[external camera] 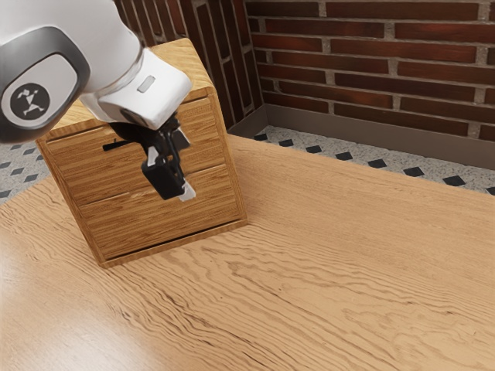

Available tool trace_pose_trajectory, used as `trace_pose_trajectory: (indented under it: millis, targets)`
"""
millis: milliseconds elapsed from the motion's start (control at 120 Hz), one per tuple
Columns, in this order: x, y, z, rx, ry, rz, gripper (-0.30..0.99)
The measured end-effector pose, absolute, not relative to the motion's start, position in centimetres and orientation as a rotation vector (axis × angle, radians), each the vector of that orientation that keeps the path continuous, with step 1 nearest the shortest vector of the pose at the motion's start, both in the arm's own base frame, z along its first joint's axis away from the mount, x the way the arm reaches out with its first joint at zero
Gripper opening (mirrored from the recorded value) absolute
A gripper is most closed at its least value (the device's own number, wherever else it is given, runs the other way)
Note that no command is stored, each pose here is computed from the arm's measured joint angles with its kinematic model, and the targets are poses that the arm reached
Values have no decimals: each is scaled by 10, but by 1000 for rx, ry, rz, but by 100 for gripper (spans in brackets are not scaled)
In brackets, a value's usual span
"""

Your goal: Pull the drawer handle with one arm to open the drawer

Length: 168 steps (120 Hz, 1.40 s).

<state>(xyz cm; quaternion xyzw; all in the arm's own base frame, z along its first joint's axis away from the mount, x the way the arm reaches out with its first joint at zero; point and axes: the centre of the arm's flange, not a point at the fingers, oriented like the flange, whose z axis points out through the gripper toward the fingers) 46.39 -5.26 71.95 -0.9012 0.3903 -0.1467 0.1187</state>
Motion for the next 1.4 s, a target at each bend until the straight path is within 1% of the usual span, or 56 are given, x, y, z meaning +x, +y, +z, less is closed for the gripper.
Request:
trace_pose_trajectory:
  millis: [167,350,617,708,950,1083,1250,1400]
  targets:
    - [470,-11,699,-2623,1150,-368,69]
    - [473,38,690,-2627,1119,-378,69]
    - [483,54,687,-2564,1149,-461,69]
    - [478,75,687,-2571,1118,-470,69]
    - [476,86,696,-2537,1120,-502,69]
    - [470,116,704,-2545,1062,-525,69]
    - [469,123,710,-2533,1055,-540,69]
    - [467,131,710,-2523,1049,-529,61]
